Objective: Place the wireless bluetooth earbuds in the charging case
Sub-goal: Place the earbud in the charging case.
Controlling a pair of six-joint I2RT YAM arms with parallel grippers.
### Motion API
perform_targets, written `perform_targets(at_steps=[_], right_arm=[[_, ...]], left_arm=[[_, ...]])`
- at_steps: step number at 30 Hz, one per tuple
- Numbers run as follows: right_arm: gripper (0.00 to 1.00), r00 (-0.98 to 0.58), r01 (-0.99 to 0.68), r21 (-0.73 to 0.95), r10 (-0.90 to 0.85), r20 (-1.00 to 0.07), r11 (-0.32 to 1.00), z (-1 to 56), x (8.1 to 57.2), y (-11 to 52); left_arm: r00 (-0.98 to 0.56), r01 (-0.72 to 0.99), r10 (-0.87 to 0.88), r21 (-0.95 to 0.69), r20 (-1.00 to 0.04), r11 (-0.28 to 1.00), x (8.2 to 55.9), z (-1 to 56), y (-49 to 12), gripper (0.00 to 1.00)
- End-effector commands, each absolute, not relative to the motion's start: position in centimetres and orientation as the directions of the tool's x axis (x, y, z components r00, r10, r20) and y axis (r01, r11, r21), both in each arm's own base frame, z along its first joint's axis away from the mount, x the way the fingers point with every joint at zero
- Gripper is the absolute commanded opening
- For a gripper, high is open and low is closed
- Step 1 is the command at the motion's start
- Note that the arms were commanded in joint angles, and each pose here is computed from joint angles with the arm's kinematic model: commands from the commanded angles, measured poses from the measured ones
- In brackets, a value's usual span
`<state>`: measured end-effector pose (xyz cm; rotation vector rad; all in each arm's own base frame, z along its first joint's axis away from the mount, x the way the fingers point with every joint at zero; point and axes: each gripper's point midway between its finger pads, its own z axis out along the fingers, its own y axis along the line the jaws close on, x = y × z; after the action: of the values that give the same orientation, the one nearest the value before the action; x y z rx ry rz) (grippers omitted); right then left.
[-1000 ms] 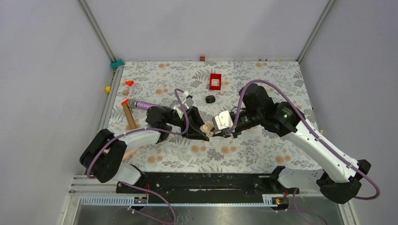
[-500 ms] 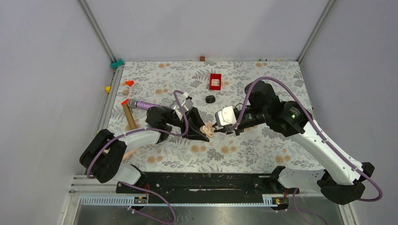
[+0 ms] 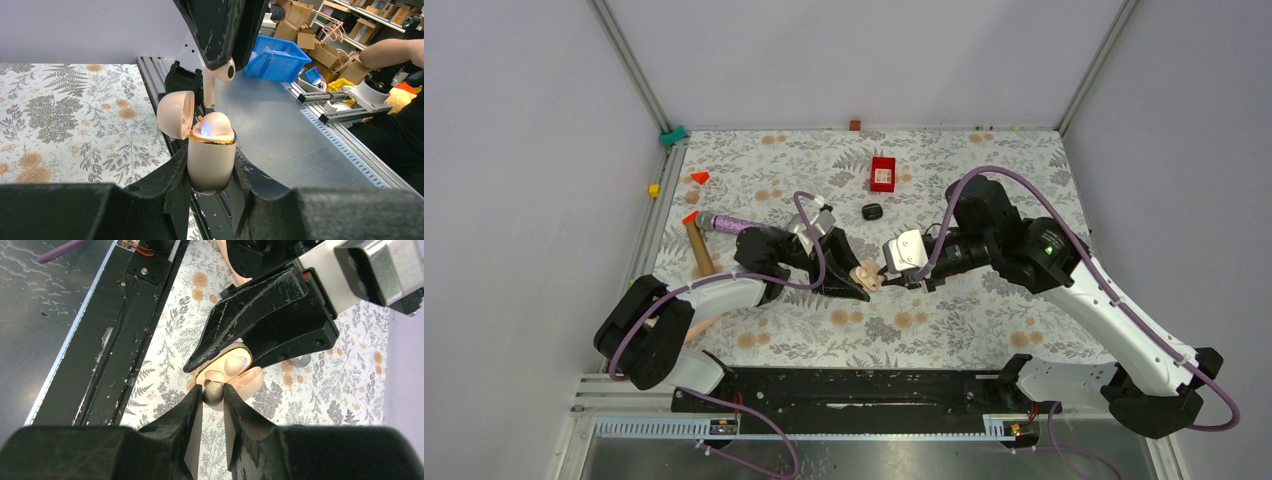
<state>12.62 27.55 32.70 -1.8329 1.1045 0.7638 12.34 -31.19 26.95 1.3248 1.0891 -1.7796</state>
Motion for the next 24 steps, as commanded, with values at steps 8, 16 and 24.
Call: perform_targets(at_steps=[8, 16, 24], right_arm=[[0.26, 0.421, -0.901, -0.332, -0.379, -0.824, -0.279, 31.9, 12.3, 28.1], [0.25, 0.414, -0.905, -0.328, -0.382, -0.826, -0.272, 31.9, 12.6, 28.4], [0.25, 0.404, -0.909, -0.317, -0.383, -0.83, -0.272, 31.6, 12.6, 28.8]], left_arm=[[-0.218, 0.894, -0.098, -0.159, -0.971, -0.418, 13.0, 28.7, -31.2, 0.0], [-0.22, 0.897, -0.105, -0.159, -0.97, -0.412, 13.1, 28.9, -31.2, 0.0], [-0.223, 0.903, -0.117, -0.16, -0.968, -0.398, 13.4, 29.1, -31.2, 0.0]])
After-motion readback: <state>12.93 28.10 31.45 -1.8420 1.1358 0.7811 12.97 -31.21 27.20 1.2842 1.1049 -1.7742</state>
